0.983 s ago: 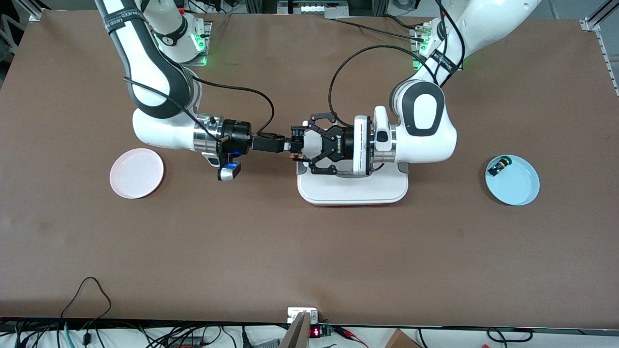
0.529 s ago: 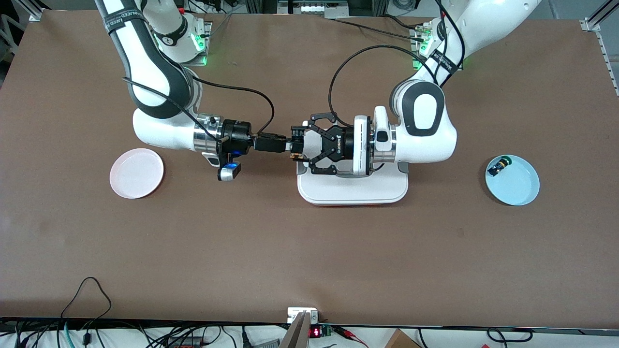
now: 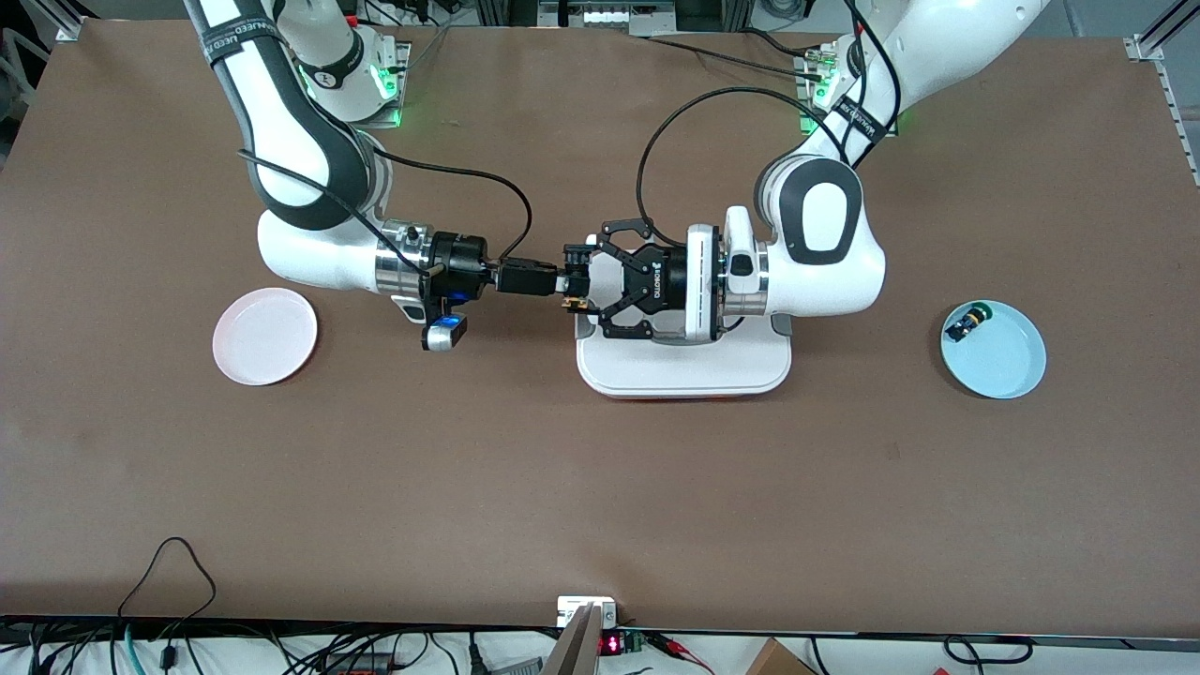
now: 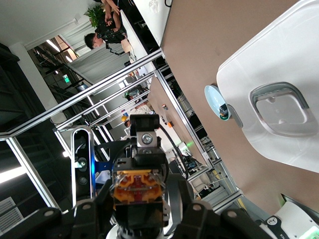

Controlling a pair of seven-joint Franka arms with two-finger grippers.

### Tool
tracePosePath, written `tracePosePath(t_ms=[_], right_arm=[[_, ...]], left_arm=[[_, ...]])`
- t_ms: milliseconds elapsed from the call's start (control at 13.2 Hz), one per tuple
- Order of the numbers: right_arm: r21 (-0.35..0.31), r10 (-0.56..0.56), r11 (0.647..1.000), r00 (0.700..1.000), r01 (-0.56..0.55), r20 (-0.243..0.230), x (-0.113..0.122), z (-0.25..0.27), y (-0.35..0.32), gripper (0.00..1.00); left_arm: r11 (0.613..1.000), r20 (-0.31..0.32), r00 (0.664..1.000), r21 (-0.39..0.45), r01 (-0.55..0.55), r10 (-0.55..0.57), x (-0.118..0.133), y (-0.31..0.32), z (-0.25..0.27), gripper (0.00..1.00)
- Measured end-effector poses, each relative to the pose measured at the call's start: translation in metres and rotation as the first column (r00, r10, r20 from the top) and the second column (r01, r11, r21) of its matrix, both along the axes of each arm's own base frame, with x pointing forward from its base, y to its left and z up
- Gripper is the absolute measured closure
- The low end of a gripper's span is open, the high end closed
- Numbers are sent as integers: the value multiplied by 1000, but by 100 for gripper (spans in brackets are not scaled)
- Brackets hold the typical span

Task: Transfer orange switch to right arm and place
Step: 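Close the right gripper on the switch held by the left gripper, then open the left gripper and withdraw it while the right gripper pulls back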

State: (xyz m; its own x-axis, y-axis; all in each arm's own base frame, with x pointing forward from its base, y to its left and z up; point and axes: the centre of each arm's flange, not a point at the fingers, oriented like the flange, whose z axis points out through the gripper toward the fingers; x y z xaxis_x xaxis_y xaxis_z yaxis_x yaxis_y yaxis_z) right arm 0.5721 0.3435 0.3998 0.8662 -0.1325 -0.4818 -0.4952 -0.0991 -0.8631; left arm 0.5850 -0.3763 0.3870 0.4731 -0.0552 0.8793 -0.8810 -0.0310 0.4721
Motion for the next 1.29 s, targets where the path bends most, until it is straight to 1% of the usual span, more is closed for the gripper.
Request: tracePosePath(t_ms=[76,151,227,303,378,1286], right_arm=[[0,0,1000,1000,0,0,0,0,0,44],[3,-4,1000,1000,4,0,1,1,-1,52],[2,-3,1000,1000,3,-1,0,0,0,52],[2,-2,1000,1000,2,-1,0,0,0,59],[2,-2,1000,1000,2,-1,0,0,1,59],[1,-7,1000,1000,7,-1,1,0,-2,59]], left_arm=[[1000,0,1000,0,0,0,0,0,0,26],[1000,-2,1000,0,0,0,0,0,-1,26],[1000,-1,1000,0,0,0,0,0,-1,21],[1000,0,1000,0,1,-1,0,0,-1,11],[1000,0,1000,0,0,0,0,0,-1,1],[1000,2,1000,-11,-4,4,5,7,2,0]])
